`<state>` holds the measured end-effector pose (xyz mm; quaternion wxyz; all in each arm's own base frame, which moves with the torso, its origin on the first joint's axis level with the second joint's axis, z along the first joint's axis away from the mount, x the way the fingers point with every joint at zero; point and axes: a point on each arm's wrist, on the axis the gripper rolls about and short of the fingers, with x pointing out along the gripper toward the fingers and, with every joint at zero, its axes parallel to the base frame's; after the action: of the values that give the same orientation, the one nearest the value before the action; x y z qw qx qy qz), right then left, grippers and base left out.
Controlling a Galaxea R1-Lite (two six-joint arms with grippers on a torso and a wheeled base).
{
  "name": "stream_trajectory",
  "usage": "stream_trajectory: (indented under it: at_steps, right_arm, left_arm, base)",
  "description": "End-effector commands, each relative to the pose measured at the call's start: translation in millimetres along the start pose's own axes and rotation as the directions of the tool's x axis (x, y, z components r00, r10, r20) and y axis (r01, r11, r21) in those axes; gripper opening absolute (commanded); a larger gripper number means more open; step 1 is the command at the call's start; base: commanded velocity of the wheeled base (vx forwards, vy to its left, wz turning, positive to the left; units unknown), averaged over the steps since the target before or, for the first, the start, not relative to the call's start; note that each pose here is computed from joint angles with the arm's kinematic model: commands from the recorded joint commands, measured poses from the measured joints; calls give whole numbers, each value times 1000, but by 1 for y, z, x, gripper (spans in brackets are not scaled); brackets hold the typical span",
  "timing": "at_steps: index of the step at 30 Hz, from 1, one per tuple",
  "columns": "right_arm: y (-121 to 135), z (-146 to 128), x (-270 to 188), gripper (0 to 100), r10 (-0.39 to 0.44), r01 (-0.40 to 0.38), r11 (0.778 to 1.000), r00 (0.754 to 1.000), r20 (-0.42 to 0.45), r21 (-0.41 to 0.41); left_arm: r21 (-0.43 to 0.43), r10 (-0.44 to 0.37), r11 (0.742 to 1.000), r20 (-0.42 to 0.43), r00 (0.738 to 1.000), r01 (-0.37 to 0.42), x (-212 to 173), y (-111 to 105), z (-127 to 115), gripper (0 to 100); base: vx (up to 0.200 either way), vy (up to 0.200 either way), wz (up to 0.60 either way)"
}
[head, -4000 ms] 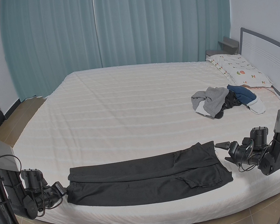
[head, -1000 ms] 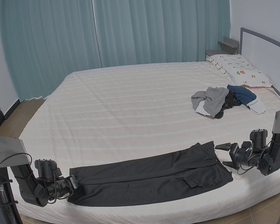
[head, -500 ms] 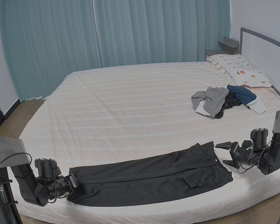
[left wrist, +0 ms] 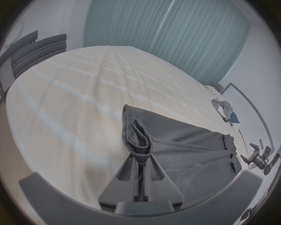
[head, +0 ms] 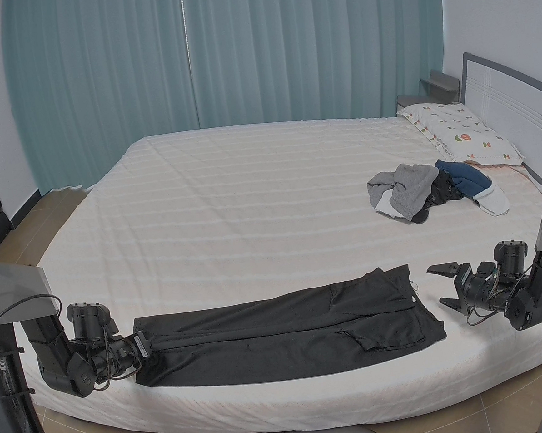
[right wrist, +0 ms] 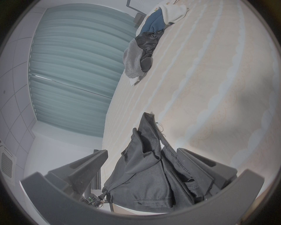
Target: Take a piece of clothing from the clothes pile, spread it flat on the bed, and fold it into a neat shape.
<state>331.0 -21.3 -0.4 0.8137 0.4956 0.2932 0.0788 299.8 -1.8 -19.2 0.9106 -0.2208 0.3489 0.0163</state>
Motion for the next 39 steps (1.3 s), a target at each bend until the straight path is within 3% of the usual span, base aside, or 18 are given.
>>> stream_trajectory:
  at_steps: [1,6,16,23,31,39]
  right_arm:
    - [-9,1,5,100,-15,15,1000,1000,-3,14]
    - [-10,0,6,100,-15,16,1000,1000,-7,12]
    - [-10,-2,7,100,-16,16,1000,1000,-12,10]
    - [-10,-2,6,100,-17,17,1000,1000,-13,9]
    - [-11,-3,6,100,-21,21,1000,1000,-15,9]
    - [-10,-4,6,100,-20,20,1000,1000,-17,5]
  left_arm:
    - [-24,-23,999,5,1000,23,2,-8,0,0]
    - [-64,-55,996,28,998,56,-3,-19,5,0]
    - [-43,-87,995,81,993,90,-15,-33,15,0]
    - [4,-130,991,154,980,131,-34,-66,31,0]
    - [44,-159,987,80,984,156,-56,-108,48,0]
    - [56,-166,985,58,984,163,-53,-147,42,0]
  base:
    - [0,0,0]
    - [0,-120,0]
    - [0,-200,0]
    - [0,-200,0]
    - [0,-200,0]
    - [0,-200,0]
